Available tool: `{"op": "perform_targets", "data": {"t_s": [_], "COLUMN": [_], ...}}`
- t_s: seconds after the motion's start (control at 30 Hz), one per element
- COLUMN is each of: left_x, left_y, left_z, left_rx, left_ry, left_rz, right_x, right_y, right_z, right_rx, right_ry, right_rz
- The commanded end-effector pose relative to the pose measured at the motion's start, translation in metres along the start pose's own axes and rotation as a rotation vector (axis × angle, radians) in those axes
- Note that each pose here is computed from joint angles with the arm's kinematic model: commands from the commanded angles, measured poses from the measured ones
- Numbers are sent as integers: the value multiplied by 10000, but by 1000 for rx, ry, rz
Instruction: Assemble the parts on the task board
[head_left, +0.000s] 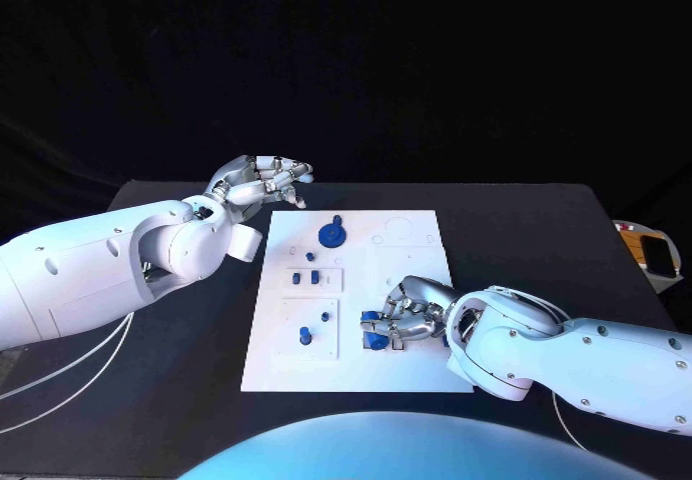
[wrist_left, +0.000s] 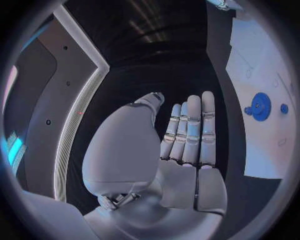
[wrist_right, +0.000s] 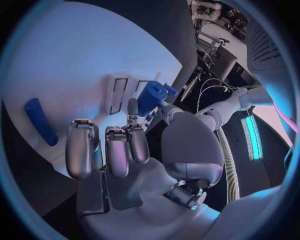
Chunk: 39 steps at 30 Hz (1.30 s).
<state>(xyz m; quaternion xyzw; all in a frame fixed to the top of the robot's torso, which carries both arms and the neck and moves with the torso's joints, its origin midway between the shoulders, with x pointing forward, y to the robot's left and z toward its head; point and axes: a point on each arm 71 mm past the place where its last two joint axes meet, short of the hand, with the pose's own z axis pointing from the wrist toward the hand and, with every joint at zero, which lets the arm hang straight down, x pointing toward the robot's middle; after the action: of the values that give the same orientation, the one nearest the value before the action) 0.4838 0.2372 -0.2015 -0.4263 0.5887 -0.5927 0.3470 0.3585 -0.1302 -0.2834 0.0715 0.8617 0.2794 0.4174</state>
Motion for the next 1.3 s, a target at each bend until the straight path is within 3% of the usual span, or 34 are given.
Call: {"op": "perform_targets", "data": {"t_s": [0.03, 0.3, 0.87, 1.3], "left_x": [26, 21, 5, 1], "left_y": [-7, -6, -2, 0], "left_z": [2, 0, -5, -10], "left_rx": [3, 2, -2, -4], "left_ry": [19, 18, 15, 15], "left_rz": [-9, -8, -7, -7], "right_x": [6, -8, -77, -79], "right_y": [10, 21, 2, -50], "right_z": [5, -28, -260, -240], "right_rx": [-12, -32, -112, -105], "right_ry": [-1, -22, -22, 8], "right_rz": [-31, -44, -40, -63]}}
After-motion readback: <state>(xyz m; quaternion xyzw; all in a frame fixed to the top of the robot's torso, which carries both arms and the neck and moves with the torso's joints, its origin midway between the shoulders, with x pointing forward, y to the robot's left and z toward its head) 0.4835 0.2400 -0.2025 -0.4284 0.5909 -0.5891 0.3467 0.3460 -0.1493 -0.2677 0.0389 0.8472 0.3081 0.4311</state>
